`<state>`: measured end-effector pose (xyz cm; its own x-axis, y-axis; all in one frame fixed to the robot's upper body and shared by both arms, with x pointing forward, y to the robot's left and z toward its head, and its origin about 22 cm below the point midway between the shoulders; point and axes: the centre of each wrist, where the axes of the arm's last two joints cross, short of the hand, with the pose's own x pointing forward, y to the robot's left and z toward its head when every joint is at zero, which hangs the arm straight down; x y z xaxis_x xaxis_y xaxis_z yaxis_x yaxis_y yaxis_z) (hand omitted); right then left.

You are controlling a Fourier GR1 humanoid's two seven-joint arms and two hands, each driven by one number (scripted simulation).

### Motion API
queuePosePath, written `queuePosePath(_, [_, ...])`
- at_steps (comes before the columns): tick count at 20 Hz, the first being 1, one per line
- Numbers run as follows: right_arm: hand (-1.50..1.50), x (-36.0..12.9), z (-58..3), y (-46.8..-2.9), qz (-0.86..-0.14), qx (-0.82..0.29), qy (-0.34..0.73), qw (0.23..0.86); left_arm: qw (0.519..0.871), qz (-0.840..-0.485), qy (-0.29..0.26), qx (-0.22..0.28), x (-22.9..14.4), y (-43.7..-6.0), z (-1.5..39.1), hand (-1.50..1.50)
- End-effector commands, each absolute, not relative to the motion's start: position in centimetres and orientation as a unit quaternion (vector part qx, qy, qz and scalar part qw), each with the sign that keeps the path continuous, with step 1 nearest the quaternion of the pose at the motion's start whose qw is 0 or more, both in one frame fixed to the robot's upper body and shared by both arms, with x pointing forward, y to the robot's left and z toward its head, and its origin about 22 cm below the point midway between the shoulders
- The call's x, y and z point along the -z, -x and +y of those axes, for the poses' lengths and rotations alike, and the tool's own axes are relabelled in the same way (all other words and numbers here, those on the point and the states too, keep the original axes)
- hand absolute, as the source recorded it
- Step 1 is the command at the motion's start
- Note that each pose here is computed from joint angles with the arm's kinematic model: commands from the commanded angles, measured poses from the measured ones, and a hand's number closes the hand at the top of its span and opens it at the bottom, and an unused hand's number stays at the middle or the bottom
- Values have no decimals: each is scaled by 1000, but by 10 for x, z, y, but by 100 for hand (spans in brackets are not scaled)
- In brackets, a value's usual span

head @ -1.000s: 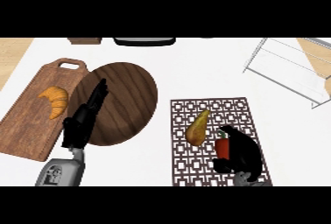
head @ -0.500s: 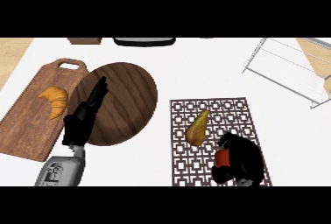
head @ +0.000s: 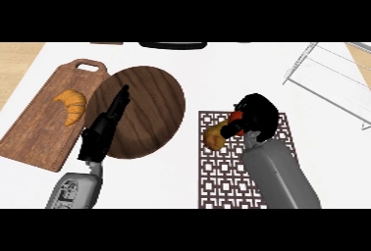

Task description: Pick the bell pepper from the placemat and place it in the tiered shelf

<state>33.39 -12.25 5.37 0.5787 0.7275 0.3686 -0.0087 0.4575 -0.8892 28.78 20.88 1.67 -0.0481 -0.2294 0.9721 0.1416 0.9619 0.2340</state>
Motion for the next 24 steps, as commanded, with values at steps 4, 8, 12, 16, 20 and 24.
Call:
queuePosePath(4, [150, -98, -96, -368, -497, -64, 458, 734, 686, -714, -27, 135, -25, -291, 211, 0])
queuePosePath(8, [150, -129, -75, -379, -539, -33, 479, 692, 696, -706, -34, 127, -14, -290, 211, 0])
queuePosePath(12, [150, -163, -57, -384, -555, 0, 499, 665, 695, -707, -41, 122, -18, -286, 223, 0])
queuePosePath(16, [150, -189, -55, -391, -535, 11, 558, 634, 699, -703, -48, 122, -16, -288, 221, 0])
queuePosePath(20, [150, -213, -58, -390, -523, 24, 598, 607, 699, -704, -49, 113, -16, -287, 220, 0])
queuePosePath(24, [150, -253, -77, -397, -521, 67, 625, 577, 698, -706, -44, 112, -19, -281, 213, 0])
